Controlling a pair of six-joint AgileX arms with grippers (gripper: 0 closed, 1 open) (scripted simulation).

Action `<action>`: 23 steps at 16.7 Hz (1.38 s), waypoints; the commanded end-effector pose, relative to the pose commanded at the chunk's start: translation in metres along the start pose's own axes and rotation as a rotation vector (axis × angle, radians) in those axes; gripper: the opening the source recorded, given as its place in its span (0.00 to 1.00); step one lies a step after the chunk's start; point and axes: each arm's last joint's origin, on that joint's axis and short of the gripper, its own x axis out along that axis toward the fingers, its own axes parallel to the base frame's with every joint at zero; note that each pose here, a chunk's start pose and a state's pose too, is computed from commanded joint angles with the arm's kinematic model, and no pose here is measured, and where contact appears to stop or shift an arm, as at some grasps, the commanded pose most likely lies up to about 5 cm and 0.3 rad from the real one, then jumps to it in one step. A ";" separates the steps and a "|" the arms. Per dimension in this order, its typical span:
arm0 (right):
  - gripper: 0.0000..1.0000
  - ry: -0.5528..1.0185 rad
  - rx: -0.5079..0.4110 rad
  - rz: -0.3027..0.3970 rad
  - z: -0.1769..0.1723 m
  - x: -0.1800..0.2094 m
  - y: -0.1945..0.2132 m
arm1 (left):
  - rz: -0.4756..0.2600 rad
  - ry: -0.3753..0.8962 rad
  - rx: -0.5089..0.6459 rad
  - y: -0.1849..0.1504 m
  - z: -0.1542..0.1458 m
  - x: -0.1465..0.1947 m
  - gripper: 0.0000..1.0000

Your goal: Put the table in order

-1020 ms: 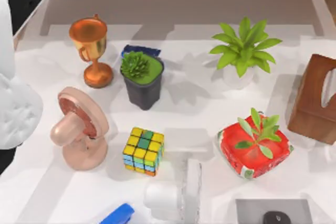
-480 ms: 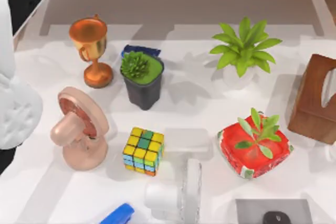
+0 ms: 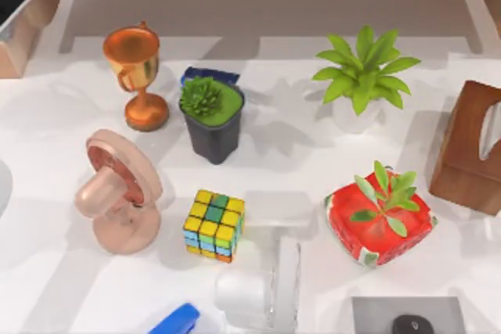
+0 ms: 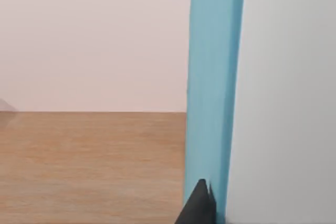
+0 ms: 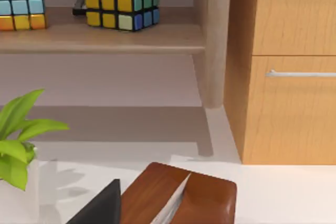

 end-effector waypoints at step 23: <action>1.00 0.000 0.000 0.000 0.000 0.000 0.000 | 0.582 0.158 0.650 0.375 -0.040 0.006 0.00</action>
